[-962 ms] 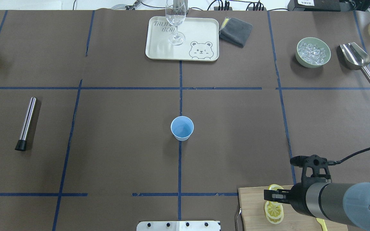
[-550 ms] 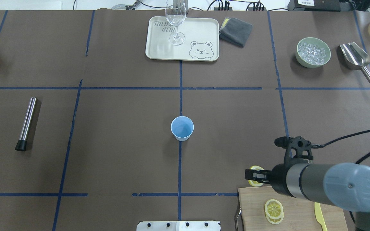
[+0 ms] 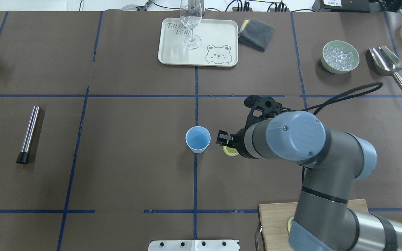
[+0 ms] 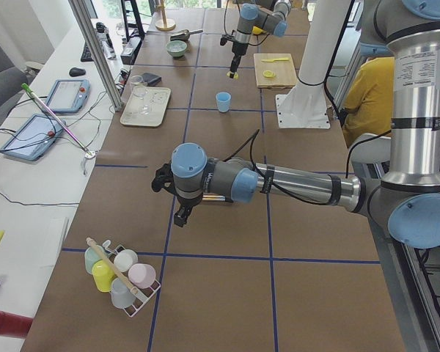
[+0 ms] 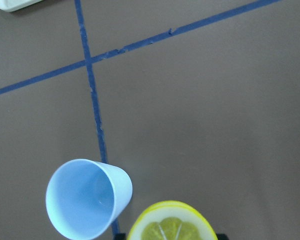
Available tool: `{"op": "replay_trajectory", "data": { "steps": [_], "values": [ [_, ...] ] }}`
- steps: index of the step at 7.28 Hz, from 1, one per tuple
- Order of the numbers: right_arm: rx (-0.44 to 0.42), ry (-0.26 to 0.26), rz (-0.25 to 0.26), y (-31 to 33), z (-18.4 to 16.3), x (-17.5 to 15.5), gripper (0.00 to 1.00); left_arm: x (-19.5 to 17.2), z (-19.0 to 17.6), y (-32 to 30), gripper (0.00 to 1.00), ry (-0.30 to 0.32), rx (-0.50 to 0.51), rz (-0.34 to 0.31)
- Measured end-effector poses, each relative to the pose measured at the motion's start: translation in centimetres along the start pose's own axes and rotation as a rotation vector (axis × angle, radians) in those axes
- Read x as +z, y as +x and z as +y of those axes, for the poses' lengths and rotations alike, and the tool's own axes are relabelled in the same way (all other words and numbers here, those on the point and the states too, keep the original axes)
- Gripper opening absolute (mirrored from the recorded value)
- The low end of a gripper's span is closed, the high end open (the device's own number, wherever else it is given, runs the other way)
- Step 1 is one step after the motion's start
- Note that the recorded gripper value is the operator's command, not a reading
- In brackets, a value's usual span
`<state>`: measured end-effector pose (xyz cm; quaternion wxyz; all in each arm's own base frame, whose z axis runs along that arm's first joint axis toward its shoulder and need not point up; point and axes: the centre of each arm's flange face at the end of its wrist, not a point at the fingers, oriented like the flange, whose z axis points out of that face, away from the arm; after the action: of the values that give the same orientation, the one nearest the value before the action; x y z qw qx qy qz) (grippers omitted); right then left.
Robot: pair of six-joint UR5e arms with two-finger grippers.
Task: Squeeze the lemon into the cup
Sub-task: 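Lower the lemon slice into the blue cup and open the right gripper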
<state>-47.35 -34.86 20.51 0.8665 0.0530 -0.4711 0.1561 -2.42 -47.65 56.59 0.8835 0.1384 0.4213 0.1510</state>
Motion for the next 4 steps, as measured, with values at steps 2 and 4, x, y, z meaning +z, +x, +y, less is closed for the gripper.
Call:
{"op": "replay_trajectory", "data": {
  "steps": [2,4],
  "values": [
    [0.022,0.01,-0.005,-4.5,-1.0,1.5,0.68,0.1,0.1,-0.1,1.0,-0.001,-0.001,0.0],
    [0.041,0.01,-0.001,-6.1,-1.2,2.3,0.7,0.1,0.1,-0.1,1.0,-0.001,-0.001,0.0]
  ]
}}
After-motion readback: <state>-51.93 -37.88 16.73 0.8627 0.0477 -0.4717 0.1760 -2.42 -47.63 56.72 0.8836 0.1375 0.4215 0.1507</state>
